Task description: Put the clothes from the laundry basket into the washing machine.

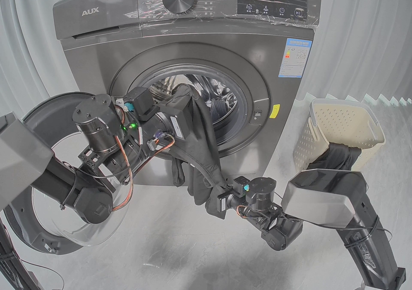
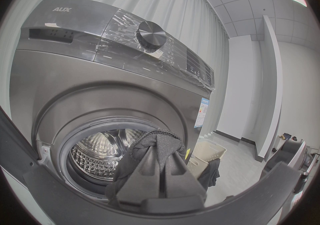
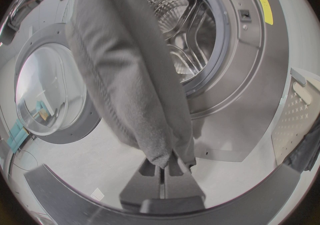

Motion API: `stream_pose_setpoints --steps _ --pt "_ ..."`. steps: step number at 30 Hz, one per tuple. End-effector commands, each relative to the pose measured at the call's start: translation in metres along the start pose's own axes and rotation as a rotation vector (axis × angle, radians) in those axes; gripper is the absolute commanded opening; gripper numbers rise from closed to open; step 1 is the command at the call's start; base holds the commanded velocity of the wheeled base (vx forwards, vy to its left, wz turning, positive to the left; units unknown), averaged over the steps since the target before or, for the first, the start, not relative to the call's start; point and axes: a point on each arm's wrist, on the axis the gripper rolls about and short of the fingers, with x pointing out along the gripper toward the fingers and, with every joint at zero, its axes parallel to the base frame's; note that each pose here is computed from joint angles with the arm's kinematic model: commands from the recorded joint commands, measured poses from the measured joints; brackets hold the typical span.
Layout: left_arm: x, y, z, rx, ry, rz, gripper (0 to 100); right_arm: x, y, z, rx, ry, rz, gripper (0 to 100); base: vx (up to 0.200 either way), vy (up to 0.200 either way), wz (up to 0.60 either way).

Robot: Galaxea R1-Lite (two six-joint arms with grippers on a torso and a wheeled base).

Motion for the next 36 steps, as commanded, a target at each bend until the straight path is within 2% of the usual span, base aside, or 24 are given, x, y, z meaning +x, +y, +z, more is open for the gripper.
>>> stream_pose_setpoints --steps 1,5,9,14,17,19,23,24,25,29,31,34,36 --pt "-0.007 0.011 -0.008 0.007 0.021 0.029 0 -0.038 -0.004 0.051 0.007 -0.04 -0.002 0 0.0 0.0 0.0" --pt "-0.016 0.018 -0.012 0.009 0.035 0.046 0 -0.073 -0.015 0.076 0.007 -0.031 -0.004 0 0.0 0.0 0.0" --pt "-0.026 0.02 -0.015 -0.015 0.044 0.055 0 -0.107 -0.026 0.096 0.006 -0.03 0.033 0 0.0 0.0 0.0" --pt "-0.044 0.018 -0.013 -0.028 0.056 0.049 0 -0.14 -0.032 0.1 0.015 -0.036 0.082 0 0.0 0.0 0.0" --pt "-0.064 0.015 -0.011 -0.037 0.053 0.042 0 -0.165 -0.037 0.103 0.029 -0.007 0.133 0 0.0 0.0 0.0" --pt "-0.073 0.015 -0.01 -0.037 0.057 0.038 0 -0.171 -0.039 0.106 0.031 -0.013 0.135 0 0.0 0.0 0.0" --pt "-0.088 0.013 -0.005 -0.059 0.071 0.022 0 -0.179 -0.039 0.12 0.047 -0.059 0.129 0 0.0 0.0 0.0" --pt "-0.089 0.013 -0.003 -0.074 0.066 0.017 0 -0.18 -0.04 0.123 0.066 -0.072 0.12 0 0.0 0.0 0.0" --pt "-0.09 0.013 -0.003 -0.077 0.066 0.019 0 -0.181 -0.04 0.123 0.072 -0.074 0.116 0 0.0 0.0 0.0" --pt "-0.095 0.02 0.006 -0.072 0.043 0.029 0 -0.187 -0.04 0.129 0.101 -0.098 0.059 0 0.0 0.0 0.0" --pt "-0.099 0.026 0.004 -0.068 0.059 0.029 0 -0.187 -0.039 0.138 0.129 -0.134 0.059 0 0.0 0.0 0.0" --pt "-0.108 0.027 -0.002 -0.067 0.101 0.012 0 -0.185 -0.039 0.152 0.129 -0.196 0.044 0 0.0 0.0 0.0" --pt "-0.111 0.027 -0.005 -0.065 0.118 0.011 0 -0.182 -0.038 0.157 0.135 -0.223 0.004 0 0.0 0.0 0.0"
